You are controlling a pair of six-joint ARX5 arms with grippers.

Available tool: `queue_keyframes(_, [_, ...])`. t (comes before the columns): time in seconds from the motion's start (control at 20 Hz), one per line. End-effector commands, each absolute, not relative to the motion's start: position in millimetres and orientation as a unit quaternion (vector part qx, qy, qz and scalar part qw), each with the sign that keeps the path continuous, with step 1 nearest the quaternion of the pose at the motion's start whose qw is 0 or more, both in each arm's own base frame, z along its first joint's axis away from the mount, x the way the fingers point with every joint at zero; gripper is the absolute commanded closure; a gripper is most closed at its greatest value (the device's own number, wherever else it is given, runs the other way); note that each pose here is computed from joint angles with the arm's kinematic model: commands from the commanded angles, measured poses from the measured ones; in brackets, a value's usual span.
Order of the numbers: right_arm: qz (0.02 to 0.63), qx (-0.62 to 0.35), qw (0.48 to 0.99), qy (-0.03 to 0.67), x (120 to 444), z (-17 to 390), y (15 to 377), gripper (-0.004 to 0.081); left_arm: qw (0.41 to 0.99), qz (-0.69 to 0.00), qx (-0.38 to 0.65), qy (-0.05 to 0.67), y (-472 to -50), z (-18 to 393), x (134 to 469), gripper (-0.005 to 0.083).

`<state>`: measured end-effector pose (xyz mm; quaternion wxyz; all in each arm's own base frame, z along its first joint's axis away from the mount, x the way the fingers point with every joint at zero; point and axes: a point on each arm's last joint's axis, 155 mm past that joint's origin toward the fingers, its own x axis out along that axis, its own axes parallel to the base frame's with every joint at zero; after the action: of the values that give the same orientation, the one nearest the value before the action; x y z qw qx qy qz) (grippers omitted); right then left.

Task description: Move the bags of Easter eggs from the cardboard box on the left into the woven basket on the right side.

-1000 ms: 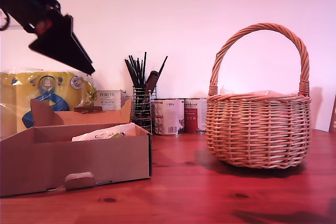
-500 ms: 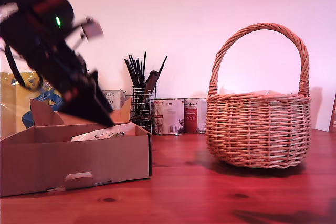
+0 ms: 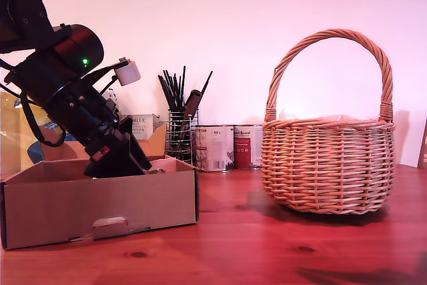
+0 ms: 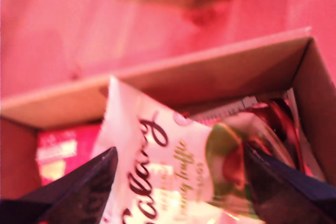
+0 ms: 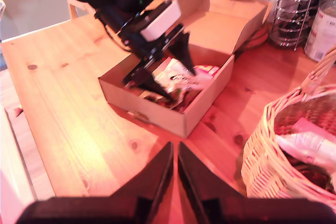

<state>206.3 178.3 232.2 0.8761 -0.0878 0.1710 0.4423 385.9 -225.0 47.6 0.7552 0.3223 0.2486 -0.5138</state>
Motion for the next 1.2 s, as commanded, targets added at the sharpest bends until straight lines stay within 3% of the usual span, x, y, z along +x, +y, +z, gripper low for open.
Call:
queue_keyframes(0.0, [0.446, -0.089, 0.875, 0.165, 205, 236, 180, 0.0783, 0.739, -0.525, 0.302, 0.293, -223, 16, 371, 0.0079])
queue_keyframes(0.5, [0.446, -0.089, 0.875, 0.163, 205, 237, 180, 0.0783, 0.708, -0.537, 0.278, 0.366, -214, -20, 346, 0.0093])
queue_keyframes(0.8, [0.446, -0.089, 0.876, 0.162, 205, 237, 180, 0.0783, 0.696, -0.531, 0.280, 0.395, -206, -30, 338, 0.0485])
queue_keyframes(1.0, [0.446, -0.089, 0.875, 0.162, 205, 237, 180, 0.0783, 0.696, -0.530, 0.280, 0.395, -206, -29, 338, 0.0614])
queue_keyframes(1.15, [0.446, -0.089, 0.875, 0.163, 205, 237, 180, 0.0783, 0.697, -0.529, 0.277, 0.396, -207, -27, 339, 0.0655])
